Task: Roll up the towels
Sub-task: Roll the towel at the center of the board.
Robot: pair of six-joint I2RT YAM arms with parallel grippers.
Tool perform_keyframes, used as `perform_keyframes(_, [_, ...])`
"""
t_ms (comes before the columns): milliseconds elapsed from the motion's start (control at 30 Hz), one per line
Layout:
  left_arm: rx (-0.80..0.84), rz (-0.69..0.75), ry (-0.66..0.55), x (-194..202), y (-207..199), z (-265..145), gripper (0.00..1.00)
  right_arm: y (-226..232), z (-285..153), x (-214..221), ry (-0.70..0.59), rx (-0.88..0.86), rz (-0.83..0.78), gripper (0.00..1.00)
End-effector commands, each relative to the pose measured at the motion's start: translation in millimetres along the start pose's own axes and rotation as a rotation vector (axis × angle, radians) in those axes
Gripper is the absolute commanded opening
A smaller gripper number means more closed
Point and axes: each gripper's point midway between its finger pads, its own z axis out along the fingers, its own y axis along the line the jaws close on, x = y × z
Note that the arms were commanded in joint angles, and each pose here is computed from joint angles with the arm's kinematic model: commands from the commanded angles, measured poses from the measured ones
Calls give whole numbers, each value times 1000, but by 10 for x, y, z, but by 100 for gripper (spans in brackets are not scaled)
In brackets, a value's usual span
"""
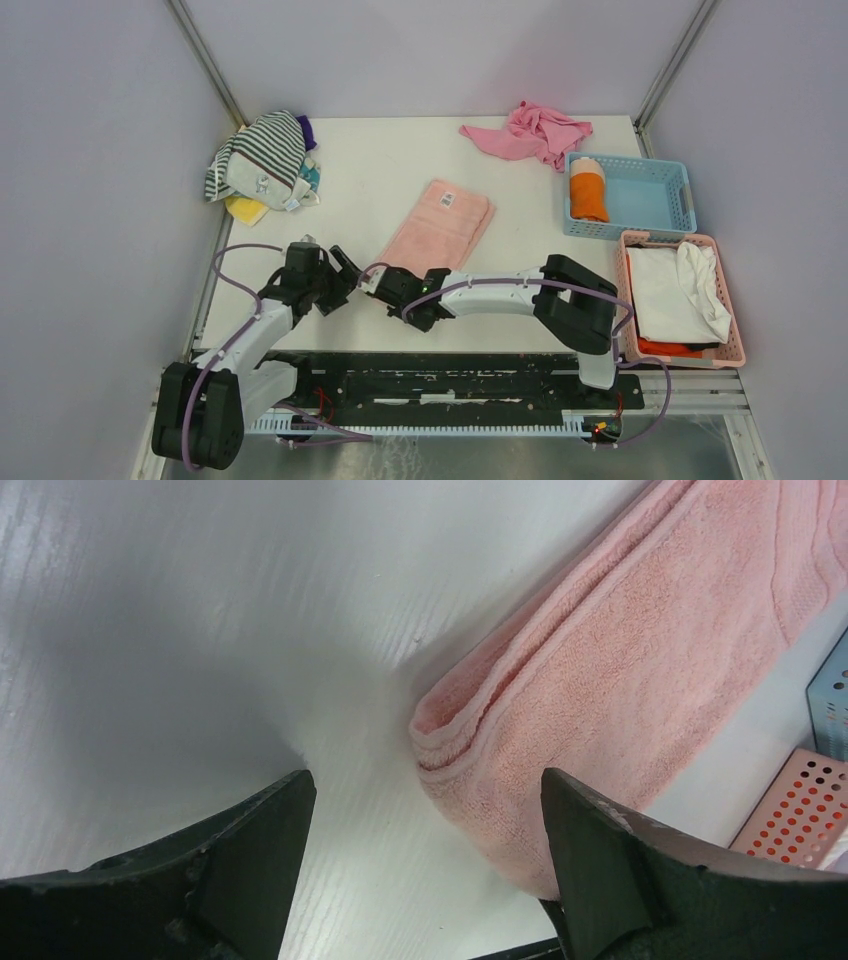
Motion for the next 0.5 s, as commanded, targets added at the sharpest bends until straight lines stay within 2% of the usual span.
perform_keyframes(0, [38, -29, 29, 65, -47, 21, 91, 68, 90, 167, 52, -25, 35, 16])
perform_keyframes(133, [57, -81, 46, 140, -68, 14, 91, 158, -22, 57, -30, -115, 109, 5])
perform_keyframes(333, [34, -97, -3, 125, -114, -8, 88, 162, -143, -87, -143, -166, 168, 1])
perform_keyframes(467, [-14, -112, -26, 88, -34, 50, 80, 130, -113, -80, -156, -172, 202, 0])
